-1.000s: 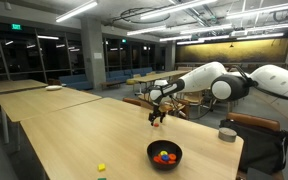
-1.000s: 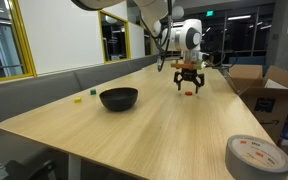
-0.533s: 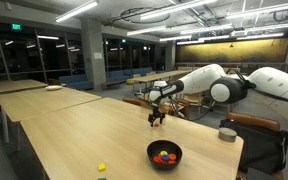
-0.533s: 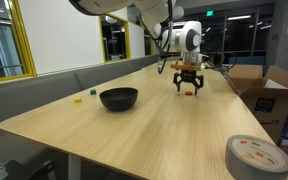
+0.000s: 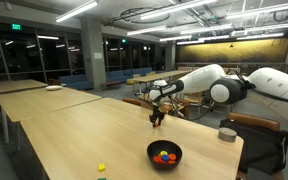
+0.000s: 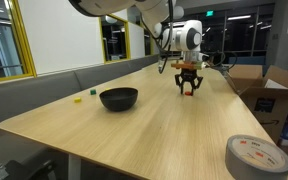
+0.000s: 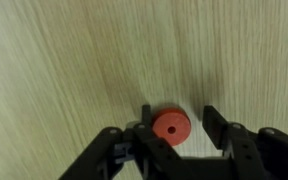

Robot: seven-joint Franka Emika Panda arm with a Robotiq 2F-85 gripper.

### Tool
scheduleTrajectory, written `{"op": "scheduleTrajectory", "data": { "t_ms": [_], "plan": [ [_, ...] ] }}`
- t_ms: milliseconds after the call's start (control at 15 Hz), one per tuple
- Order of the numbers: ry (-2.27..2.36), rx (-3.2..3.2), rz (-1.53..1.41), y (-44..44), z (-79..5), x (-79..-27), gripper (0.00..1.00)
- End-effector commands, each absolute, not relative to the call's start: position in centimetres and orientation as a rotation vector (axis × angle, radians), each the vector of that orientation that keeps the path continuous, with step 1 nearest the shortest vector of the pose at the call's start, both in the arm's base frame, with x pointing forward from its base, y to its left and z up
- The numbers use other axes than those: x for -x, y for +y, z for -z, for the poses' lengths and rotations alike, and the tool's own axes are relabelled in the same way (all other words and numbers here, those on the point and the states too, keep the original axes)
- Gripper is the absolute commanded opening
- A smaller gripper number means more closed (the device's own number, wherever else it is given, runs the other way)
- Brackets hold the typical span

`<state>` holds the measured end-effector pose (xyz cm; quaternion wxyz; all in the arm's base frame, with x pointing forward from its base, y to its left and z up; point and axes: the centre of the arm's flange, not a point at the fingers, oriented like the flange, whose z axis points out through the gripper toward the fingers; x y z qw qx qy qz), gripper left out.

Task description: Pick up the tokens from the table and put them in the black bowl.

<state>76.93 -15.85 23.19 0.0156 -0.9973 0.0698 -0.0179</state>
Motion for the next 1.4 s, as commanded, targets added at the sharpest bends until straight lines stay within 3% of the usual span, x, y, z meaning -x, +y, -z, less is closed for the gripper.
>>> {"op": "scheduleTrajectory", "data": {
  "t_ms": [0,133,867,1333],
  "plan": [
    [0.201,3.094,0.056,-16.4,-23.7,-78.3,0.27],
    [0.202,3.095,0.048,-16.4,-24.0,-78.1,0.17],
    [0.033,3.104,0.044,-10.7,-30.0,-71.2,0.18],
    [-0.376,2.983,-0.072,-5.1,-32.4,-65.2,0.18]
  ]
}}
